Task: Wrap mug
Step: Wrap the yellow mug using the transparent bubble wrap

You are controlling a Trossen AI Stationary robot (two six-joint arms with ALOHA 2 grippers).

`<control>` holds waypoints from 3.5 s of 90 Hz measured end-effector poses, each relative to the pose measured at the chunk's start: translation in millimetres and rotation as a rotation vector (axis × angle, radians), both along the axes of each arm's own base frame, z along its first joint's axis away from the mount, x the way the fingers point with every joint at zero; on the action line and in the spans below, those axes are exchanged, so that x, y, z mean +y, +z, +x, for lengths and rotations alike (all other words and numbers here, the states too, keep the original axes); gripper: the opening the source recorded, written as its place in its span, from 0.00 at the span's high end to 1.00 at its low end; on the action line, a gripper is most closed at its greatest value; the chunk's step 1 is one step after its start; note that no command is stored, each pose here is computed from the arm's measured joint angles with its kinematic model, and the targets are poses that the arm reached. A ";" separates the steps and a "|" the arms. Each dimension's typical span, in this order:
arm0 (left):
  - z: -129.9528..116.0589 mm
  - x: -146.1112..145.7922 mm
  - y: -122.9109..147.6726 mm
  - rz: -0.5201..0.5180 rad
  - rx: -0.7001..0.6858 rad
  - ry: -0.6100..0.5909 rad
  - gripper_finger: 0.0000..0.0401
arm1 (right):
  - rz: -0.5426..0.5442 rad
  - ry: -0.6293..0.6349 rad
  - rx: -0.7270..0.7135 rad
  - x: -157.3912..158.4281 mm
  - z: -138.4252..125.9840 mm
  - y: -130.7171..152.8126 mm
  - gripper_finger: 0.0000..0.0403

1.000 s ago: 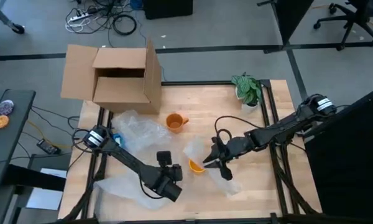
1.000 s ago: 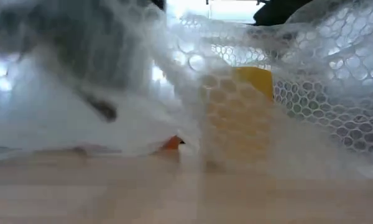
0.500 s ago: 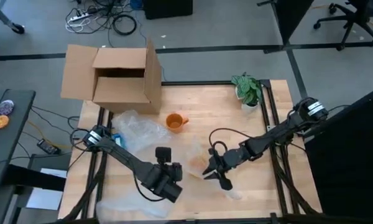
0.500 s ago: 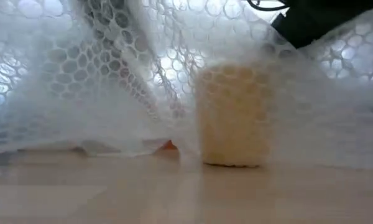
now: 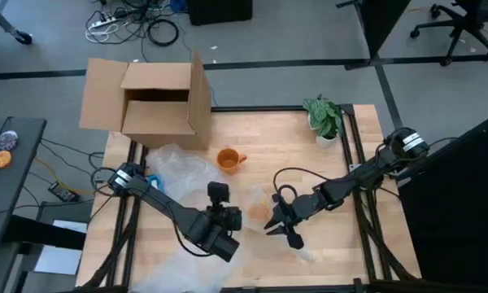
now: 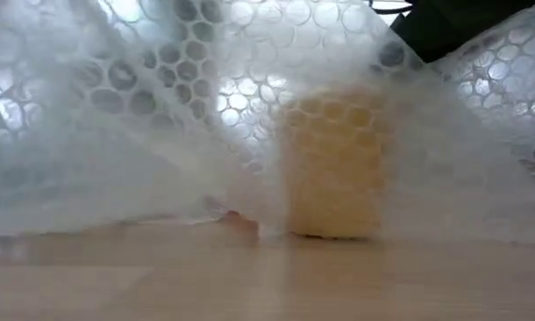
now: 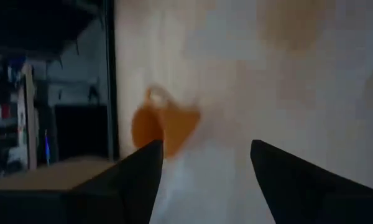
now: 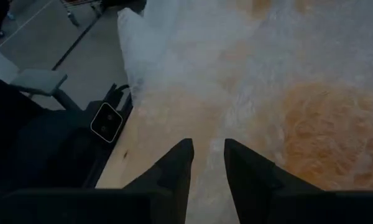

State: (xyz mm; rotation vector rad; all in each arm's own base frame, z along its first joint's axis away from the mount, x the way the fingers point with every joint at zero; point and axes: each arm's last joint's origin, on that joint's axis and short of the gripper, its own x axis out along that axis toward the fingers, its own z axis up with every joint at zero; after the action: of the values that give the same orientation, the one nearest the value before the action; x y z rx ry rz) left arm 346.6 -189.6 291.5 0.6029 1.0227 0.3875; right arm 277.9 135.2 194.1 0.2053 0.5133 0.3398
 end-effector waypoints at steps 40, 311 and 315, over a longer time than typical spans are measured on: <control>42.2 14.8 -39.2 -0.176 -0.130 -0.093 0.43 | 0.043 0.126 -0.048 13.9 -9.5 11.9 0.81; -35.7 18.7 -93.0 -0.345 -0.156 0.048 0.43 | -0.283 -0.076 0.726 -30.2 102.5 -14.1 1.00; -42.3 17.2 -86.6 -0.316 -0.180 0.061 0.43 | -0.277 -0.091 0.746 -32.5 101.7 -14.9 1.00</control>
State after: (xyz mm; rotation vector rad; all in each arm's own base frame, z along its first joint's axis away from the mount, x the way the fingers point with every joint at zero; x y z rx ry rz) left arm 304.2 -172.4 204.9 0.2490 0.9071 0.3185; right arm 379.6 102.6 179.2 0.0791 1.2739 0.0885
